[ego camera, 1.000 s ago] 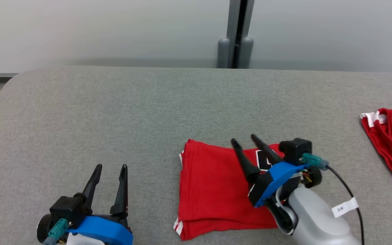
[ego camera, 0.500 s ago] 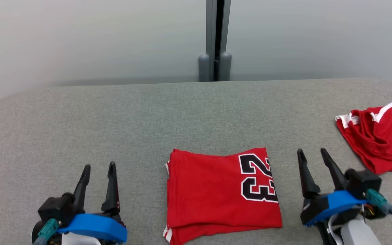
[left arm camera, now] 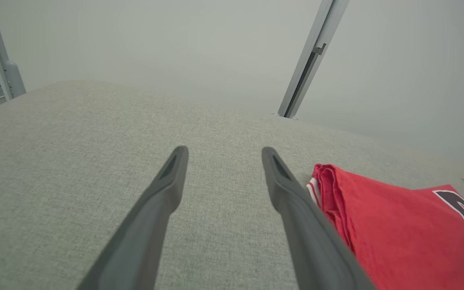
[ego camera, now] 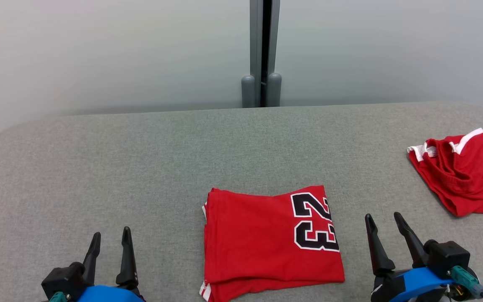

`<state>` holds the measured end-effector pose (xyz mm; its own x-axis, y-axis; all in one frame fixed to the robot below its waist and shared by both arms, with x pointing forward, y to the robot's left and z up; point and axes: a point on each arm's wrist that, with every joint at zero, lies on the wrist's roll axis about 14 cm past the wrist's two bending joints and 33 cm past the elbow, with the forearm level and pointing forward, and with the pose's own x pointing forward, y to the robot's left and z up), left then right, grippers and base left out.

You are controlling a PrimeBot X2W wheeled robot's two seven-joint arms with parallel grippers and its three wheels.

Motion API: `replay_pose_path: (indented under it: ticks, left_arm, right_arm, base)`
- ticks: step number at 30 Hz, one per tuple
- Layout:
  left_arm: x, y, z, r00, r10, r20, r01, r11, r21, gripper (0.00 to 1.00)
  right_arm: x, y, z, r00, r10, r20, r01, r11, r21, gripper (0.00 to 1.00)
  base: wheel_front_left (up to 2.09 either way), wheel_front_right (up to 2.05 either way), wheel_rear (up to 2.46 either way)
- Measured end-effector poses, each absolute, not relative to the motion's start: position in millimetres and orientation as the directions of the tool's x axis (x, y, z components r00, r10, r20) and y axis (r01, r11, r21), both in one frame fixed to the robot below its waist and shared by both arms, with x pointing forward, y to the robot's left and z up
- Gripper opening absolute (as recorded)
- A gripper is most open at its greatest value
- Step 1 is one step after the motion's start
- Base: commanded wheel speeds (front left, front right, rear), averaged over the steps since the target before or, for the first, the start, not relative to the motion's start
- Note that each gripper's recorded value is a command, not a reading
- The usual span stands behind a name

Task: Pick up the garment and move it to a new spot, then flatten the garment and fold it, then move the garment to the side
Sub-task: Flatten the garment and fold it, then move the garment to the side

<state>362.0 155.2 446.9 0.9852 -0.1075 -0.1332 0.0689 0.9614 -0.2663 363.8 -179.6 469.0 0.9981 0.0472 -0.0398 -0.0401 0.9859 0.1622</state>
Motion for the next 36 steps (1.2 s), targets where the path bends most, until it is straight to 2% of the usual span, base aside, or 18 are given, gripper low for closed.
replay_pose_path:
  ticks: [14, 24, 30, 36]
  left_arm:
    - [359.9, 155.2, 443.2, 0.984, -0.111, -0.138, 0.073, 0.965, -0.254, 1.0]
    - [359.3, 156.4, 442.5, 0.985, -0.106, -0.138, 0.068, 0.965, -0.252, 1.0]
    - [358.5, 164.4, 442.8, 0.987, -0.082, -0.136, 0.046, 0.967, -0.249, 1.0]
    - [355.2, 176.6, 439.3, 0.988, -0.043, -0.145, 0.006, 0.97, -0.243, 1.0]
  right_arm:
    - [362.6, -178.5, 467.0, 0.997, 0.051, -0.049, -0.043, 0.986, 0.16, 1.0]
    - [363.2, -177.0, 456.3, 0.993, 0.061, -0.104, -0.044, 0.988, 0.151, 1.0]
    - [378.1, -167.2, 449.0, 0.971, 0.104, -0.214, -0.079, 0.989, 0.122, 1.0]
    - [398.5, -151.5, 432.6, 0.902, 0.154, -0.404, -0.136, 0.988, 0.073, 1.0]
  base:
    - [0.0, 0.0, 0.0]
    - [0.0, 0.0, 0.0]
    - [0.0, 0.0, 0.0]
    - [0.0, 0.0, 0.0]
